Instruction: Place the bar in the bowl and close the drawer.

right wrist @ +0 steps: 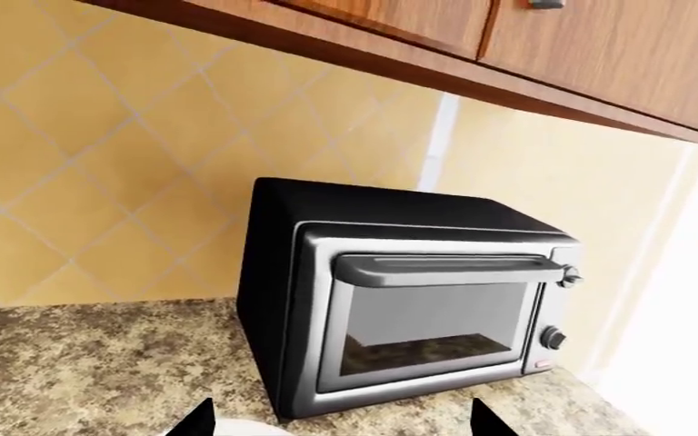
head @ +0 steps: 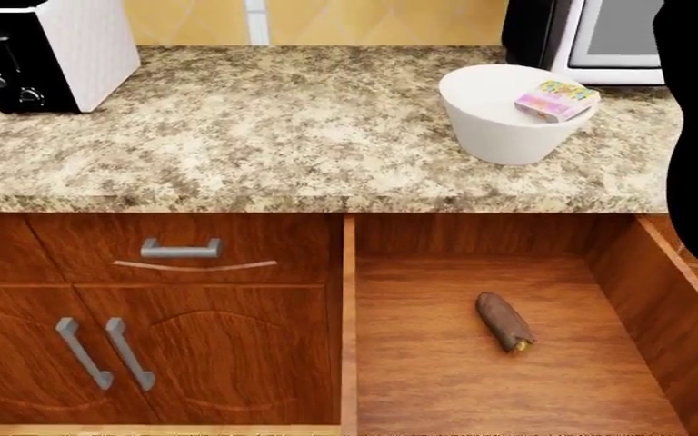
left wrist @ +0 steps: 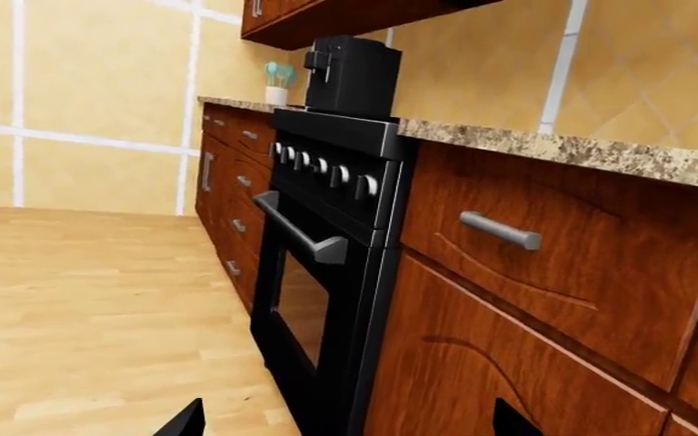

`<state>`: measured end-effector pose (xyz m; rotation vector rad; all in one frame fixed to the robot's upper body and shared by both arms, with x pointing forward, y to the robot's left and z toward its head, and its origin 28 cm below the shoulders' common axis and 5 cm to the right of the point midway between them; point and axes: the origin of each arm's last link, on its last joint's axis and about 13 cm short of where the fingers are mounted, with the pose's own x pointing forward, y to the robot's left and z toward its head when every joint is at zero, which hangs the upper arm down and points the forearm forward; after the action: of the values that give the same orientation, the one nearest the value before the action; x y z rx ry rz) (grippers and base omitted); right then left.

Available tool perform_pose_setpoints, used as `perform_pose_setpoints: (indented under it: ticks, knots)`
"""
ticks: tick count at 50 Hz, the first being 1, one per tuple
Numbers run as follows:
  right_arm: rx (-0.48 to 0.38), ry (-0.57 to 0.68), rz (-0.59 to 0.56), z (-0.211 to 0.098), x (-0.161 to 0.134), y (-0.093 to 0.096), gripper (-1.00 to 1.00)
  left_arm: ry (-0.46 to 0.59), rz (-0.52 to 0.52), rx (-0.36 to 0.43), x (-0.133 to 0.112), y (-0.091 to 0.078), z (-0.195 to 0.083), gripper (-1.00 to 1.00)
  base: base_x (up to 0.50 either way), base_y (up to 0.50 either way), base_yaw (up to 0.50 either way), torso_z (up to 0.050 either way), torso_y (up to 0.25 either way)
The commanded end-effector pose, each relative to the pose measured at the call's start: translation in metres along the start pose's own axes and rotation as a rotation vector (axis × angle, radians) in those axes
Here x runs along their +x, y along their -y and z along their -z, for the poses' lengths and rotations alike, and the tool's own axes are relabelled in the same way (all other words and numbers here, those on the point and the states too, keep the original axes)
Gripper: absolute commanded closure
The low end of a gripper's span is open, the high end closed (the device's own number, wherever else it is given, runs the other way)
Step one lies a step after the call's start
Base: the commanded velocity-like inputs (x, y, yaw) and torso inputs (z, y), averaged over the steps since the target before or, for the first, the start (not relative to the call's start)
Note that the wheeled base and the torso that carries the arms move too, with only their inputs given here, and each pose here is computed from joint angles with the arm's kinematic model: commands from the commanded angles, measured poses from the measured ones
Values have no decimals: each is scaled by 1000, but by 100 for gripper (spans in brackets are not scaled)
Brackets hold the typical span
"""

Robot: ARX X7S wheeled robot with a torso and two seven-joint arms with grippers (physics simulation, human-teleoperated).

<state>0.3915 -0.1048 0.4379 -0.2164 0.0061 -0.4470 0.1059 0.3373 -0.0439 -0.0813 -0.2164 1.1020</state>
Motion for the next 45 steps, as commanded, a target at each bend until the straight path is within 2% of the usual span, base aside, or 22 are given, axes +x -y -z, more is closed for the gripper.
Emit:
perform_pose_setpoints:
  ticks: [1,15,23,24,25,26,27,28,30,32,39,45]
  knots:
    - [3,-4,-7,2,1,-1,-100,-1,3,2,0,1,0,-100,0,0,0,0,70]
    - [13,-6,-18,1,0,0,-100,0,2,5,-1,-2,0,-100,0,0,0,0,49]
    - [125,81,-39,-15,-6,5,-100,-2,3,7,-2,-5,0,-100,0,0,0,0,0]
    - [176,151,-33,-29,-14,14,-100,-2,3,7,-2,-5,1,-100,0,0,0,0,0]
    - [159,82,-64,-12,-18,9,-100,-3,4,8,-3,-6,1,-100,0,0,0,0,0]
    - [161,46,-10,-4,-15,19,-100,-4,5,8,-4,-6,1,-100,0,0,0,0,0]
    - [131,-67,69,21,-14,35,-100,-4,8,7,-4,-7,2,-100,0,0,0,0,0]
    - [95,-84,72,29,-22,37,-100,-4,9,7,-5,-8,2,-100,0,0,0,0,0]
    - [92,79,-18,12,-43,33,-100,-5,13,6,-7,-9,2,-100,0,0,0,0,0]
    - [258,135,-139,-12,-69,34,-100,-6,16,4,-8,-10,2,-100,0,0,0,0,0]
    - [329,223,-197,-6,-97,51,-100,-7,22,5,-10,-11,2,-100,0,0,0,0,0]
    - [333,287,-230,7,-122,61,-100,-13,26,9,-10,-10,4,-100,0,0,0,0,0]
